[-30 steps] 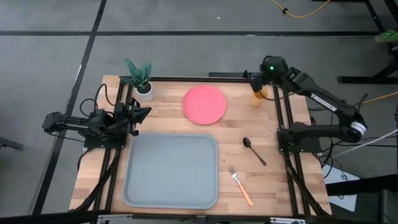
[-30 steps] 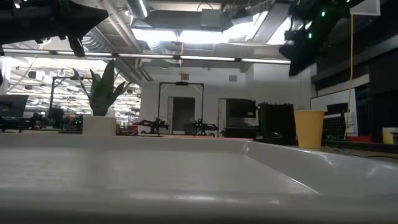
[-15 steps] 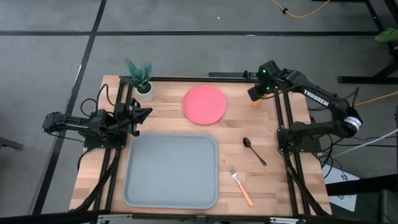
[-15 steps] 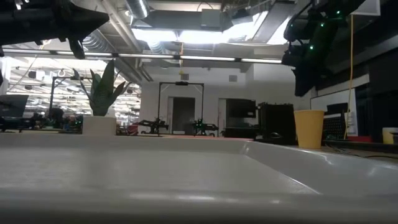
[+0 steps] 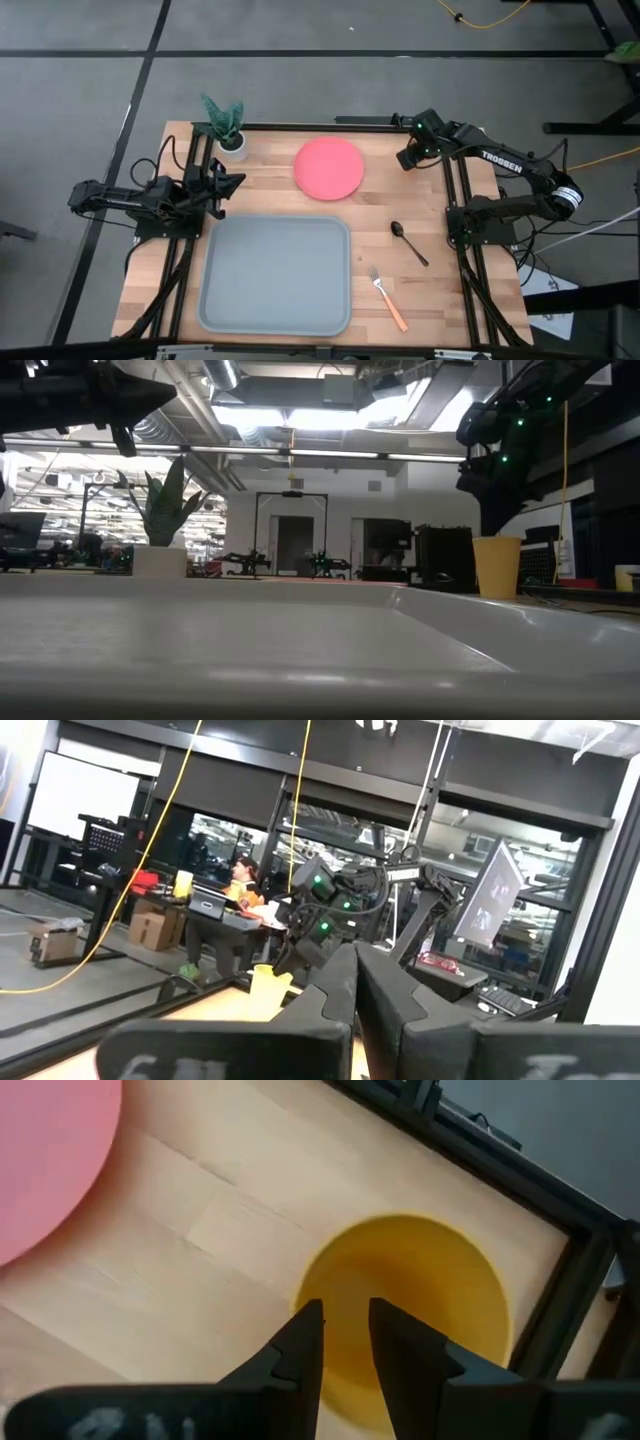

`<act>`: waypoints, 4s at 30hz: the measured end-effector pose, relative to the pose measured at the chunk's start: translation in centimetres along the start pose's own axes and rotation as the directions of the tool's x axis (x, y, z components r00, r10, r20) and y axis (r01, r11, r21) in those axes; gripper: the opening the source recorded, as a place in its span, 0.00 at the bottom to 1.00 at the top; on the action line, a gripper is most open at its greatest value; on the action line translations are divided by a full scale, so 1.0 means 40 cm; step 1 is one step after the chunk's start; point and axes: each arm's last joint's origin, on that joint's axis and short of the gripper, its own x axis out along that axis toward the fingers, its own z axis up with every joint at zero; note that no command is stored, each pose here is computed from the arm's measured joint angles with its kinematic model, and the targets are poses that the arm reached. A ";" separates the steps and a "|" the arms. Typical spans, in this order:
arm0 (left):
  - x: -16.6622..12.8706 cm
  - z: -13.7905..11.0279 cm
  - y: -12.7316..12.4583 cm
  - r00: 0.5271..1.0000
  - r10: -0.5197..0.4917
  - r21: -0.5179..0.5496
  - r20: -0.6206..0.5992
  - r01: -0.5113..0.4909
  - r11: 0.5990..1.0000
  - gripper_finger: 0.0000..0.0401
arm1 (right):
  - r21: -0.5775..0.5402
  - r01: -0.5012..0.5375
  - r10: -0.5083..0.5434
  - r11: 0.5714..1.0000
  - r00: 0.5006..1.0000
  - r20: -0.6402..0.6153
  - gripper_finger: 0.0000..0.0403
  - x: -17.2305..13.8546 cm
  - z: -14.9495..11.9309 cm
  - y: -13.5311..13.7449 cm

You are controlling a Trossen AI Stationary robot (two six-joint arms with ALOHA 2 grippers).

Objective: Pick and place plate/cup/fork/spoon on tray
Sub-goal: Put the yellow cup on the gray tray

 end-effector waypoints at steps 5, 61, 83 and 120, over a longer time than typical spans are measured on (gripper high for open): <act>0.000 -0.001 0.000 1.000 0.002 0.002 -0.005 -0.002 1.000 0.00 | 0.003 -0.026 0.026 1.000 1.000 -0.006 0.22 0.000 -0.001 0.002; 0.000 -0.004 0.004 0.999 0.040 -0.002 -0.011 -0.040 0.999 0.00 | -0.648 -0.643 0.869 0.409 0.491 0.061 0.00 -0.318 -0.166 0.512; 0.000 0.002 0.003 0.999 0.038 0.019 0.013 -0.038 0.999 0.00 | -0.750 -0.470 0.492 0.466 0.842 -0.223 0.00 -0.138 -0.224 0.813; 0.000 0.001 0.003 0.999 0.040 0.024 0.011 -0.040 0.999 0.00 | -0.788 -0.439 0.382 0.431 0.880 -0.282 0.18 -0.100 -0.239 0.833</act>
